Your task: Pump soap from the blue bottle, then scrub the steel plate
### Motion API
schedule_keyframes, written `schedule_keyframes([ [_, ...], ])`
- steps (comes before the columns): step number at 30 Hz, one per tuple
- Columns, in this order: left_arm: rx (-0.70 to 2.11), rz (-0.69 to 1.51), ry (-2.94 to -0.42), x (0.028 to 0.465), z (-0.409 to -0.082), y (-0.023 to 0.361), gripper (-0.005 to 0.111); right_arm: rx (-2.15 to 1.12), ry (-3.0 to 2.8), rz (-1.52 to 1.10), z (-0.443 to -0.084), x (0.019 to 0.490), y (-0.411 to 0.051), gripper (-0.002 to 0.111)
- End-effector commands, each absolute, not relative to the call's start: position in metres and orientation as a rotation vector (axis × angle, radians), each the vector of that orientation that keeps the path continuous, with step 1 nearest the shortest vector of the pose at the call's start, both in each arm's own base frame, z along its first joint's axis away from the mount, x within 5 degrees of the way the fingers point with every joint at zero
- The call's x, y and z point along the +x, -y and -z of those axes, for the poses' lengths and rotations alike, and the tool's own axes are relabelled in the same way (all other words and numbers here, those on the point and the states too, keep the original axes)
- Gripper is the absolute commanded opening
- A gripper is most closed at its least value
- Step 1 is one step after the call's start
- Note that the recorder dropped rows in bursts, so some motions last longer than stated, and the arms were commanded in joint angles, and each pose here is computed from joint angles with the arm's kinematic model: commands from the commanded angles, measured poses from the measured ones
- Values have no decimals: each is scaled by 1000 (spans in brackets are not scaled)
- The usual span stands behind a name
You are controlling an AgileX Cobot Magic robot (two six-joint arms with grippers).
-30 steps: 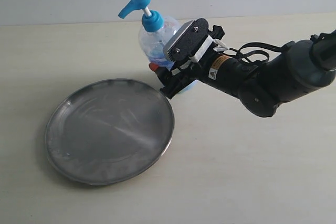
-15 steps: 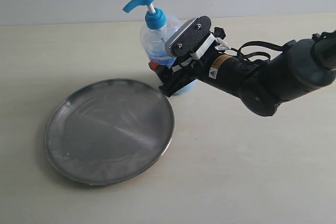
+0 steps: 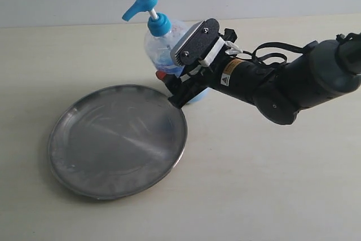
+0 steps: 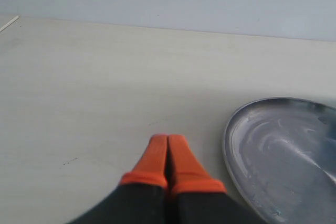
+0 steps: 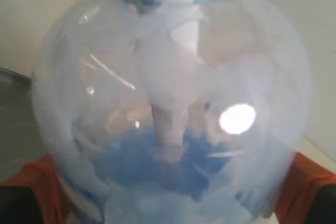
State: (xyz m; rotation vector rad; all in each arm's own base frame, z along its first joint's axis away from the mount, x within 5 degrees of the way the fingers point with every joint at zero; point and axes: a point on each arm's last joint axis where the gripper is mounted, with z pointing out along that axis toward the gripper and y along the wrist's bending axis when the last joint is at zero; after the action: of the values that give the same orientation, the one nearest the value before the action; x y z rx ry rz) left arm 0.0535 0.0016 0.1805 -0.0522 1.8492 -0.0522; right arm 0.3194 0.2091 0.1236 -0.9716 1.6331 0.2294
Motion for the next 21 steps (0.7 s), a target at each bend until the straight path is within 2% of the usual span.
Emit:
schedule_keyframes([
  [1,-51,49,-1836,53,-181,-2,1,-973,-1612,-221,-130,319,-212,0],
  [21,-51,49,-1836,53,-181,-2,1,-978,-1633,-220,-128,319,-212,0],
])
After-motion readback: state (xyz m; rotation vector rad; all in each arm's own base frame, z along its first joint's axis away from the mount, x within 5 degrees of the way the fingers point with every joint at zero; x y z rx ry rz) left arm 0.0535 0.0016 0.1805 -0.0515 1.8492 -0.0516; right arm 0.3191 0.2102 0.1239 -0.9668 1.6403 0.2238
